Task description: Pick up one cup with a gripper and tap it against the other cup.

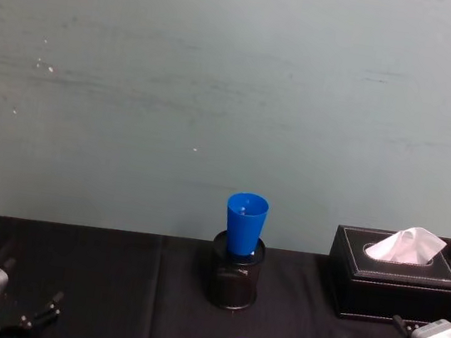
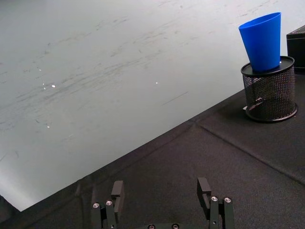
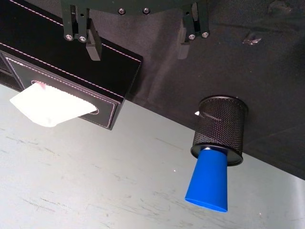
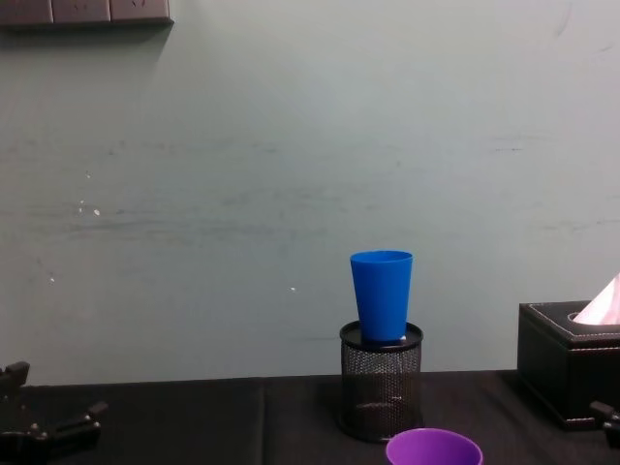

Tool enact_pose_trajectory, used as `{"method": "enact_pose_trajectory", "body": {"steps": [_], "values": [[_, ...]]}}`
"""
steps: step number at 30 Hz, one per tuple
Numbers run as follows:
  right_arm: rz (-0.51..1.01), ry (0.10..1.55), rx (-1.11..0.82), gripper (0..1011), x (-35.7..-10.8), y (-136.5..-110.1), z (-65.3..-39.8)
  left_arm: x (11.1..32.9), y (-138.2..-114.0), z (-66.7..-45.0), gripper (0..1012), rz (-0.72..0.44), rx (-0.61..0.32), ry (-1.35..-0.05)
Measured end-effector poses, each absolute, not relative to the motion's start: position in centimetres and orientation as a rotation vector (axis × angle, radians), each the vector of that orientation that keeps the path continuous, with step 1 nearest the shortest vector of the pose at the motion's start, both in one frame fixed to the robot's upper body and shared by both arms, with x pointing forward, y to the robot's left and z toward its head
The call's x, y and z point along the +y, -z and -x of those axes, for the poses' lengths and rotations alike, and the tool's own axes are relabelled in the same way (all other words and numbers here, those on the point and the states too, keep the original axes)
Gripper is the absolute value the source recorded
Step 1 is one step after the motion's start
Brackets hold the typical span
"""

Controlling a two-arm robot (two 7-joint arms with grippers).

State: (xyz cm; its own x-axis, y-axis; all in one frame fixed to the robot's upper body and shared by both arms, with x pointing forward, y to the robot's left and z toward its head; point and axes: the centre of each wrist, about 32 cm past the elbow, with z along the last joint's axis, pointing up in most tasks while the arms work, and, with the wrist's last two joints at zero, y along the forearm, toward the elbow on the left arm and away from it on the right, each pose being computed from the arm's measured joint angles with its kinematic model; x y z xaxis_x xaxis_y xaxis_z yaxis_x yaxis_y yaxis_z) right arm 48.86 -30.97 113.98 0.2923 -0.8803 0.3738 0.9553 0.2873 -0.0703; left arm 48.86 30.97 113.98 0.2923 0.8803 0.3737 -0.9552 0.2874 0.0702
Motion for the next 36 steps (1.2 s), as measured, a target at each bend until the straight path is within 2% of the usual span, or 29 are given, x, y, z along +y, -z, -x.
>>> {"method": "enact_pose_trajectory", "body": {"steps": [36], "values": [[0.305,1.248,-0.285,1000,-30.97,-113.97,-48.86,30.97,-113.98,-48.86,1000,-0.304,-0.285,-1.248]]}}
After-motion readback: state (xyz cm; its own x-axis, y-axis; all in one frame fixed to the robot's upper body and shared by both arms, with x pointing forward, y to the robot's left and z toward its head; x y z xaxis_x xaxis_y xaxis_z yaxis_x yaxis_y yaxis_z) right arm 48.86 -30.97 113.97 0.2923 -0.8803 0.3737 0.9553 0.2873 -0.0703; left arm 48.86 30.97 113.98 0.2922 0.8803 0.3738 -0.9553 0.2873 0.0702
